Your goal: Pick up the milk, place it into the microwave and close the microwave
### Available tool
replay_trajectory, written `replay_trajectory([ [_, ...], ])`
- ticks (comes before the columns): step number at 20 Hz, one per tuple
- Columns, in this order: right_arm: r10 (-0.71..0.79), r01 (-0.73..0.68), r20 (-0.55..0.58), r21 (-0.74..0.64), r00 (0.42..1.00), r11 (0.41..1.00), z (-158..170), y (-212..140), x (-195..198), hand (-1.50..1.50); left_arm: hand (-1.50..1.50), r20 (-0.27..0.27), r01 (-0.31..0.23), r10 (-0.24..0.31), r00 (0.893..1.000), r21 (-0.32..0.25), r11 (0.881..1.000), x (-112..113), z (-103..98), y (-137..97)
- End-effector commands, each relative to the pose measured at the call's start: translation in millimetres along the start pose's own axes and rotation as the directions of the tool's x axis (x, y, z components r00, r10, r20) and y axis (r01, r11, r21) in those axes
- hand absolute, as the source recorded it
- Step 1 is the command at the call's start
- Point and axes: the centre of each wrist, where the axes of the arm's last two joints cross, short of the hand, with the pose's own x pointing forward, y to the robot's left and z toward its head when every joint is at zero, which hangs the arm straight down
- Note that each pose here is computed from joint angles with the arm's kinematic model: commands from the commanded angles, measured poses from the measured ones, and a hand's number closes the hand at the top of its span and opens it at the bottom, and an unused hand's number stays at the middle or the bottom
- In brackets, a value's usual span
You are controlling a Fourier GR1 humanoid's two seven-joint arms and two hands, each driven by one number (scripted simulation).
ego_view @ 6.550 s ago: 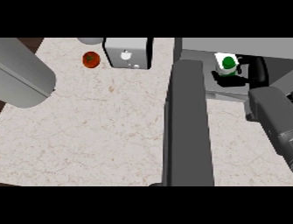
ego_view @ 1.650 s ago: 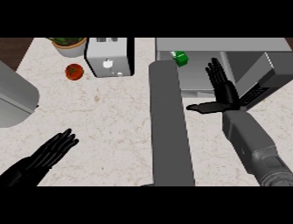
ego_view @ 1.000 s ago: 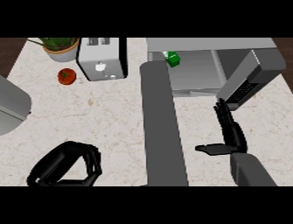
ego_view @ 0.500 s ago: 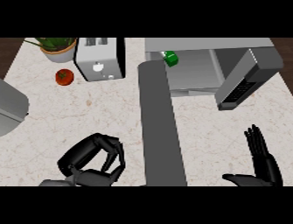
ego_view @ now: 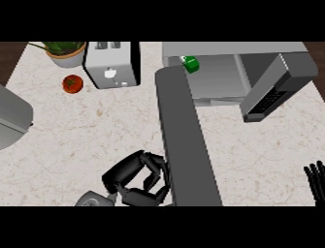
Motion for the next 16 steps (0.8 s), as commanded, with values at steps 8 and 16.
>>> replay_trajectory([
  [8,-0.202,0.167,0.132,0.238,0.970,0.957,-10,18,66,-1.50,1.50,-0.067,-0.005,-0.001,0.998,-0.099,0.995,-2,-44,-81],
  [16,-0.230,0.163,0.150,0.359,0.962,0.919,-32,28,110,-1.50,1.50,-0.031,0.068,-0.067,0.997,0.000,0.998,11,-71,-95],
])
